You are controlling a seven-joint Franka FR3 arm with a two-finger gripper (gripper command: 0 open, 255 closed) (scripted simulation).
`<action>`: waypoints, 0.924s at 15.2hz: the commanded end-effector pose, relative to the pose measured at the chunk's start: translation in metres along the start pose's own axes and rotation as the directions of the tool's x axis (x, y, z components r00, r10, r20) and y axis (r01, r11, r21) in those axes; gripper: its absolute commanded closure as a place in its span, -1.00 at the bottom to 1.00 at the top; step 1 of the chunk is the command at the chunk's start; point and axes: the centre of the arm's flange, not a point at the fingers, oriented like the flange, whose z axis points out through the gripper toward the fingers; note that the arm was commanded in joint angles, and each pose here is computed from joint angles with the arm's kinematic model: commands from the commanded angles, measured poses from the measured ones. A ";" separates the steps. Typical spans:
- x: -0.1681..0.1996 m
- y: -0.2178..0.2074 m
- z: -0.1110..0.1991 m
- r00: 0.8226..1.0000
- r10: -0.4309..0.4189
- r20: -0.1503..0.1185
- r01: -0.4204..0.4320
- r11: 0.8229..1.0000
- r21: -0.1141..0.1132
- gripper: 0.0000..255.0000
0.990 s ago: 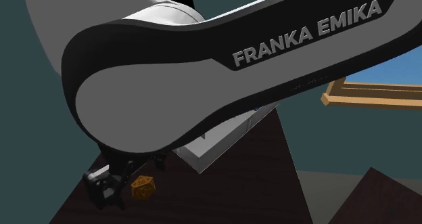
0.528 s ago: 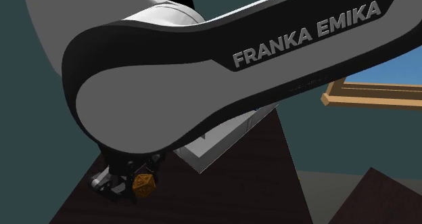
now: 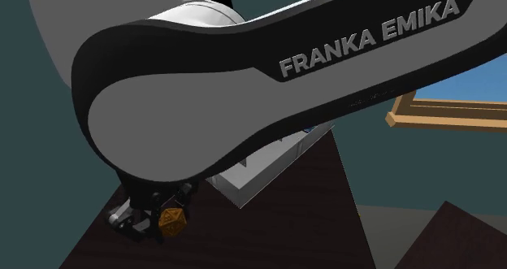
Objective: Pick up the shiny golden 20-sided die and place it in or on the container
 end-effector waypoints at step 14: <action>-0.001 0.000 -0.077 1.000 0.000 0.000 0.000 1.000 0.000 1.00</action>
